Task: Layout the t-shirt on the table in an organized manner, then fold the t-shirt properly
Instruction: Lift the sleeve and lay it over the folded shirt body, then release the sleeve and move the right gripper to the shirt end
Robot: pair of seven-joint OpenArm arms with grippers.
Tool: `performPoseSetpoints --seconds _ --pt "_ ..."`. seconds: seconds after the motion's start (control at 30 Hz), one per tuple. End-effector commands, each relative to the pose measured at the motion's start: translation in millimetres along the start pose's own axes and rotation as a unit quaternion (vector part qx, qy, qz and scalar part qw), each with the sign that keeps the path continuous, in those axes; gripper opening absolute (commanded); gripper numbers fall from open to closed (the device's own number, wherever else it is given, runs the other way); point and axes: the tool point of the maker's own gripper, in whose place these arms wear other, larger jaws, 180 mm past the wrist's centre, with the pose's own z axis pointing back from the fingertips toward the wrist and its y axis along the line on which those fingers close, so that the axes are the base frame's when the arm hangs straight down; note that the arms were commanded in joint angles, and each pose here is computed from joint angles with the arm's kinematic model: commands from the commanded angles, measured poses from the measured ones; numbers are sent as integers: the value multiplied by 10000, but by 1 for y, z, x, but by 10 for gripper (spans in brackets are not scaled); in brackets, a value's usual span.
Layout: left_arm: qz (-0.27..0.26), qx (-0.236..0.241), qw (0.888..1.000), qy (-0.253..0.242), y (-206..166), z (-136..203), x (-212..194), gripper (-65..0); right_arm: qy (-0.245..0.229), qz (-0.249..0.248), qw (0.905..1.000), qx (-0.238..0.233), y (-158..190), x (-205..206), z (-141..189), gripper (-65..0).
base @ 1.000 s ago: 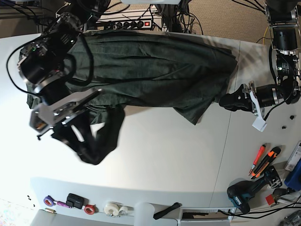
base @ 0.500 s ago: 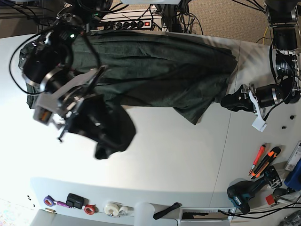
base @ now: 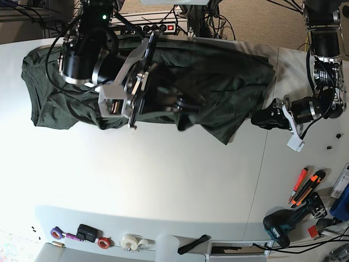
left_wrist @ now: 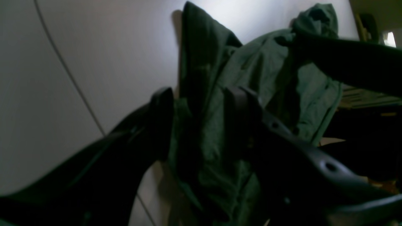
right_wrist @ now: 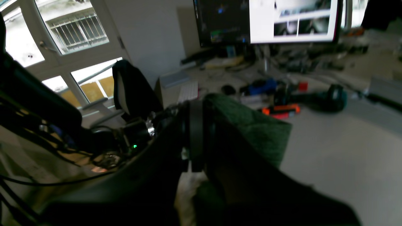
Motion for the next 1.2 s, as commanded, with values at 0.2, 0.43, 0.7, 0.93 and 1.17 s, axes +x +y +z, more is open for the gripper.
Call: performPoseSetpoints --seconds 0.2,0.43,0.7,0.93,1.17 --pt "-163 -25 9993 -342 -2 8 24 -397 335 3 9990 -309 -1 -20 -2 -650" --pt "-160 -36 9992 -353 -3 8 25 -397 822 587 9926 -677 -6 -42 -22 -650" --pt "-263 -30 9988 -409 -4 9 36 -397 1087 492 9917 -482 -28 -85 -62 -650" --pt "-404 22 9980 -485 -4 9 50 -397 1855 495 9814 -91 -32 -133 -88 -650" --pt "-530 -66 9960 -715 -12 2 70 -397 2167 101 9762 -47 -38 -174 -91 -650"
